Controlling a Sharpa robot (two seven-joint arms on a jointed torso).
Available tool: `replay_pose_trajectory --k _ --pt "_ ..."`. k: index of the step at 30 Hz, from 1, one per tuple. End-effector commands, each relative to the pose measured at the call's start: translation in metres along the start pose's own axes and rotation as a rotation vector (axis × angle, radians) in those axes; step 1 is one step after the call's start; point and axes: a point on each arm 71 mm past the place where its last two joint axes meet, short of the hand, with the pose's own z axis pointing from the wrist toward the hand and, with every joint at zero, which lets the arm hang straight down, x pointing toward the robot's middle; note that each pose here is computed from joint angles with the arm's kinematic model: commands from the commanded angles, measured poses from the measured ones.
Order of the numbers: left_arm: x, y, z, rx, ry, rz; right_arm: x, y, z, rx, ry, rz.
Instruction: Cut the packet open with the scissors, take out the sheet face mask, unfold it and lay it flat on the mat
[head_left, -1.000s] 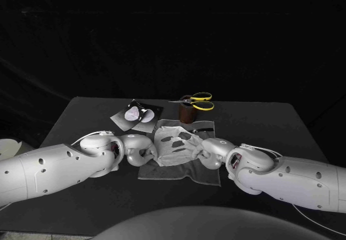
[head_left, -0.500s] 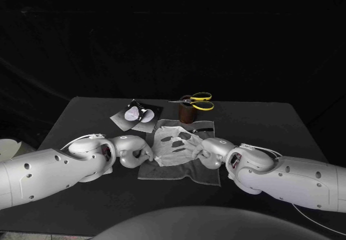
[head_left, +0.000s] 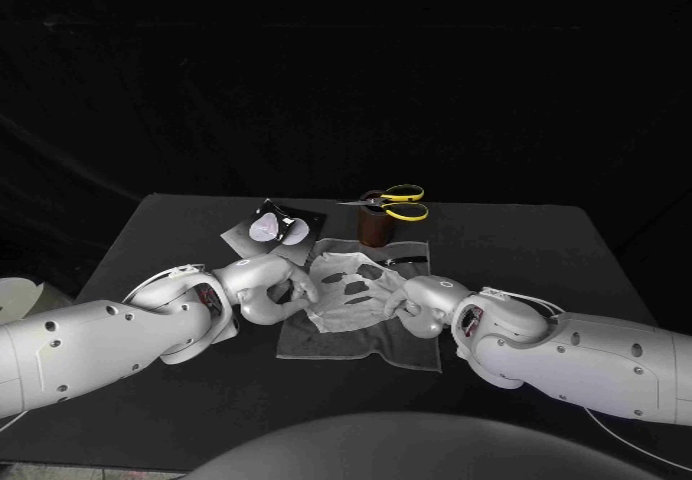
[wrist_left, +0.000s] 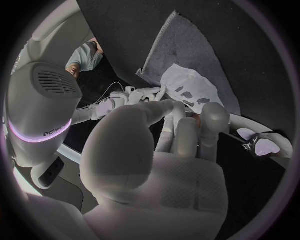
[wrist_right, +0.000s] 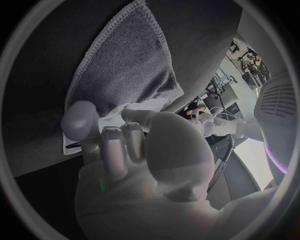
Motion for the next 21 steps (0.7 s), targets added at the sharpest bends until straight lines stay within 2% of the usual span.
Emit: replay_pose_trajectory --k 1,10,16,21 --pt "0.0022 0.0023 0.0058 -0.032 0.005 0.047 0.010 -0.011 -0.001 0.068 0.065 -0.020" --pt "0.0163 0.0101 0.0204 -0.105 0.126 0.149 0.011 -0.009 0.000 0.065 0.067 -0.019" --pt "0.0233 0.0117 0.0281 -0.110 0.163 0.181 0.011 -0.008 0.000 0.064 0.068 -0.018" --pt "0.0271 0.0122 0.0319 -0.101 0.172 0.189 0.011 -0.008 0.000 0.065 0.069 -0.019"
